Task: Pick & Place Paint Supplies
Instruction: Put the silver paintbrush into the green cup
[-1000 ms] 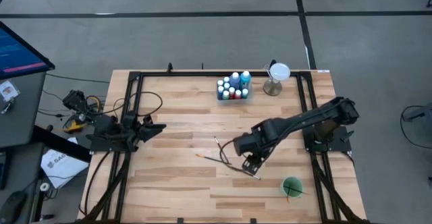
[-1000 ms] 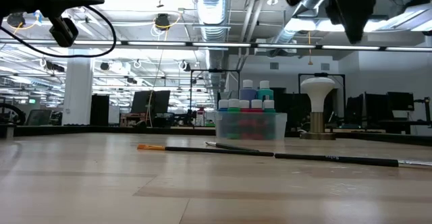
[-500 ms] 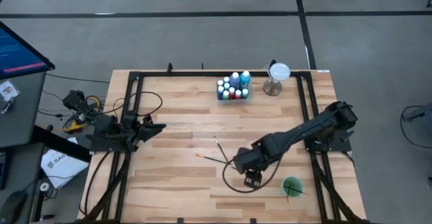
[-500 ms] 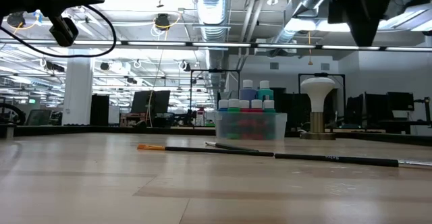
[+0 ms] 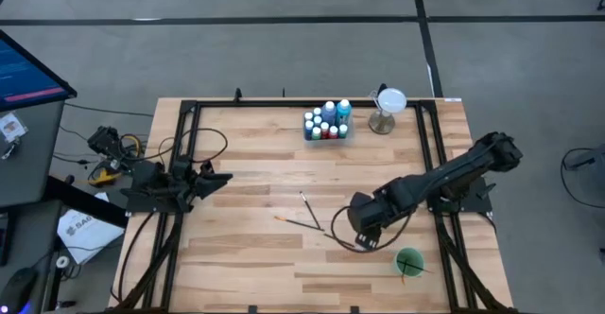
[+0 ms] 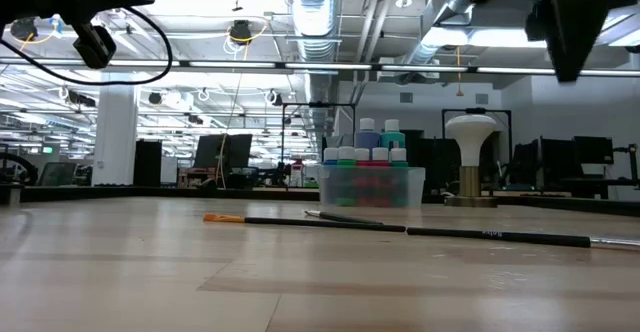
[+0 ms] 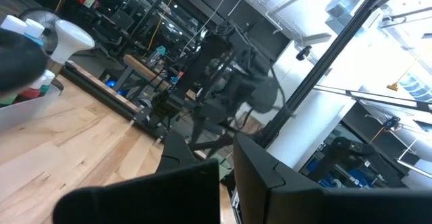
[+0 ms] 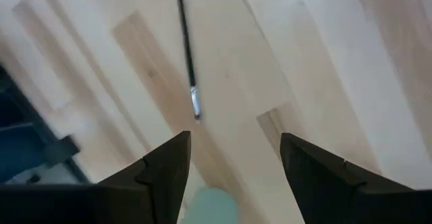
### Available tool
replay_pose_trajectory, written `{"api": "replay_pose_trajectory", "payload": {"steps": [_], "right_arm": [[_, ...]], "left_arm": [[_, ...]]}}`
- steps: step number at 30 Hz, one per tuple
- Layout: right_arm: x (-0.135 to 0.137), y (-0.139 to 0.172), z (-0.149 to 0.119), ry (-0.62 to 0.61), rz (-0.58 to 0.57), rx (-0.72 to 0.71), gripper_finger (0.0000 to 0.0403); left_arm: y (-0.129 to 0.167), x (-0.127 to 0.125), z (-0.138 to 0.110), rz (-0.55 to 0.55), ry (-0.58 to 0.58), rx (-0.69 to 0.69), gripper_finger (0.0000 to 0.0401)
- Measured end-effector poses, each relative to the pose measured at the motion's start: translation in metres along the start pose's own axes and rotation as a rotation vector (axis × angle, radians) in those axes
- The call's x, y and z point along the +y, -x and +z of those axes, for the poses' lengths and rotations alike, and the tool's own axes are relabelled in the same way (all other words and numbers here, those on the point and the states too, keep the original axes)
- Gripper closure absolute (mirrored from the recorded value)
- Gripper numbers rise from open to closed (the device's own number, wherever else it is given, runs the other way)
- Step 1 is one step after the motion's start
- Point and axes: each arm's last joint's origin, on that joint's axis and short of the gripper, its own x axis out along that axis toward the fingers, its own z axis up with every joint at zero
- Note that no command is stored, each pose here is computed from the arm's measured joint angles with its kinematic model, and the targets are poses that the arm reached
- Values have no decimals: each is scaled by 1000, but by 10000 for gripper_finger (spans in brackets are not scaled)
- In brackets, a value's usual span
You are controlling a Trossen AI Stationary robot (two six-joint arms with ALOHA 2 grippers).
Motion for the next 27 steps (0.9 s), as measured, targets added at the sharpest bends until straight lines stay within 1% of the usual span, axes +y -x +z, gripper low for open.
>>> {"api": "replay_pose_trajectory", "payload": {"steps": [4, 6, 9, 16, 23, 27], "right_arm": [[0, -23, 2, -5, -26, 30, 180], [4, -36, 4, 15, -30, 47, 180], [9, -52, 2, 49, -67, 79, 180], [23, -84, 1, 102, -84, 104, 180], [29, -111, -6, 162, -118, 177, 180], [32, -118, -7, 168, -88, 181, 180]], "left_arm": [[0, 0, 0, 0, 0, 0, 399], [0, 0, 0, 0, -1, 1, 399], [0, 0, 0, 0, 0, 0, 399], [0, 0, 0, 0, 0, 0, 399], [0, 0, 0, 0, 0, 0, 399], [0, 0, 0, 0, 0, 0, 399]]}}
